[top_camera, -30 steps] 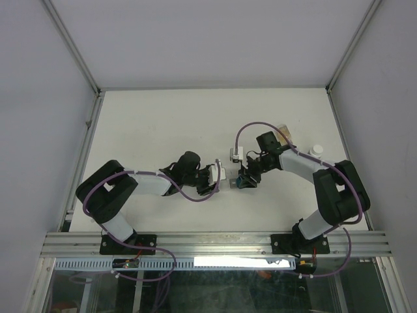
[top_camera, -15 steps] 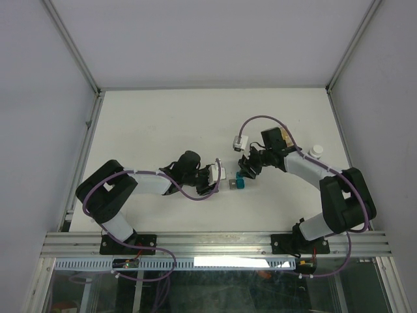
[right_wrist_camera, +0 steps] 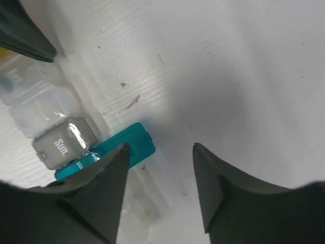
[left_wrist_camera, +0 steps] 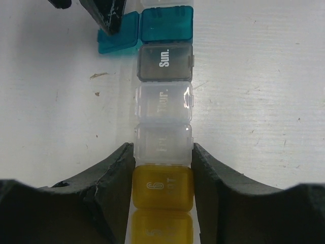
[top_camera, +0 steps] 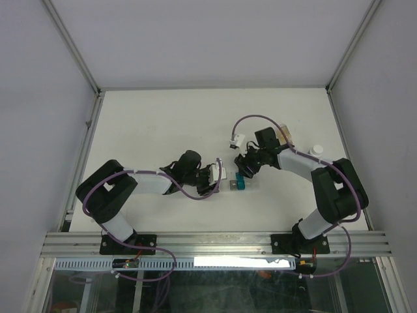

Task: Sort the pills into containers

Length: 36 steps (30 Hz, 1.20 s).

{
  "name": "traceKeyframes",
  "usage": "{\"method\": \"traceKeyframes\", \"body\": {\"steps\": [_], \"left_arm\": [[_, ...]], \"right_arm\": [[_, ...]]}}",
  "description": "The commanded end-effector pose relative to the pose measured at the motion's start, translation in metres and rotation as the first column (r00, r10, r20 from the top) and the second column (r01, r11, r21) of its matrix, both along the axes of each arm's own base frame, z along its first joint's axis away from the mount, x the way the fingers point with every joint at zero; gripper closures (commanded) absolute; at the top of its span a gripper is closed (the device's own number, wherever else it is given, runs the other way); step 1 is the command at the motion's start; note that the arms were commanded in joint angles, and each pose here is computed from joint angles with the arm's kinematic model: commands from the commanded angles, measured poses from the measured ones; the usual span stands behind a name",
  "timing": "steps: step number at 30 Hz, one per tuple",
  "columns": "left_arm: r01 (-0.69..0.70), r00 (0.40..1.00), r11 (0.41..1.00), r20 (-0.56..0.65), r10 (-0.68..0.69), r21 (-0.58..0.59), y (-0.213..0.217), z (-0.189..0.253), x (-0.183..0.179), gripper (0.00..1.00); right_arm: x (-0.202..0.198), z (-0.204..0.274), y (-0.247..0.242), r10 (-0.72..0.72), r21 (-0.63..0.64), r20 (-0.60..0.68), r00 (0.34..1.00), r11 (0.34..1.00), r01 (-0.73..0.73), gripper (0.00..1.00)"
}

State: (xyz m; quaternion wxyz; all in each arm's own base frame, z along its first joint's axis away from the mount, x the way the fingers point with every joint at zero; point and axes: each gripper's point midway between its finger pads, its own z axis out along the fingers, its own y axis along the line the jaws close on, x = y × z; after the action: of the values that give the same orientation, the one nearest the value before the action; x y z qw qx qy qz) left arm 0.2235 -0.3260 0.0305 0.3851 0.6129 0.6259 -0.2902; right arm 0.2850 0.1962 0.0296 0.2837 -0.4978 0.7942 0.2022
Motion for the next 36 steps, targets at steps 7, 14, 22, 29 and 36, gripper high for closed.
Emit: {"method": "traceKeyframes", "body": {"steps": [7,14,22,29,36], "left_arm": [[-0.070,0.996,0.991,0.041,0.075,-0.118,-0.016,0.051,0.024,0.23],[-0.128,0.991,0.962,-0.007,0.130,-0.241,-0.017,0.091,0.022,0.15],[-0.145,0.989,0.803,-0.079,0.122,-0.578,0.000,0.173,0.009,0.10],[-0.305,0.948,0.587,-0.297,0.113,-0.750,0.036,0.204,0.006,0.01],[-0.462,0.865,0.564,-0.488,0.117,-0.684,0.036,0.186,0.025,0.01]], "right_arm": [[-0.009,0.117,0.001,0.060,0.274,0.144,0.988,0.957,-0.098,0.25],[0.015,0.139,-0.049,-0.130,0.324,0.145,0.981,0.943,0.077,0.18],[0.045,0.144,-0.114,-0.397,0.361,0.150,0.905,0.875,0.324,0.17],[0.084,0.130,-0.168,-0.626,0.314,0.222,0.748,0.772,0.552,0.09],[0.132,0.119,-0.195,-0.719,0.247,0.202,0.665,0.695,0.676,0.02]]}}
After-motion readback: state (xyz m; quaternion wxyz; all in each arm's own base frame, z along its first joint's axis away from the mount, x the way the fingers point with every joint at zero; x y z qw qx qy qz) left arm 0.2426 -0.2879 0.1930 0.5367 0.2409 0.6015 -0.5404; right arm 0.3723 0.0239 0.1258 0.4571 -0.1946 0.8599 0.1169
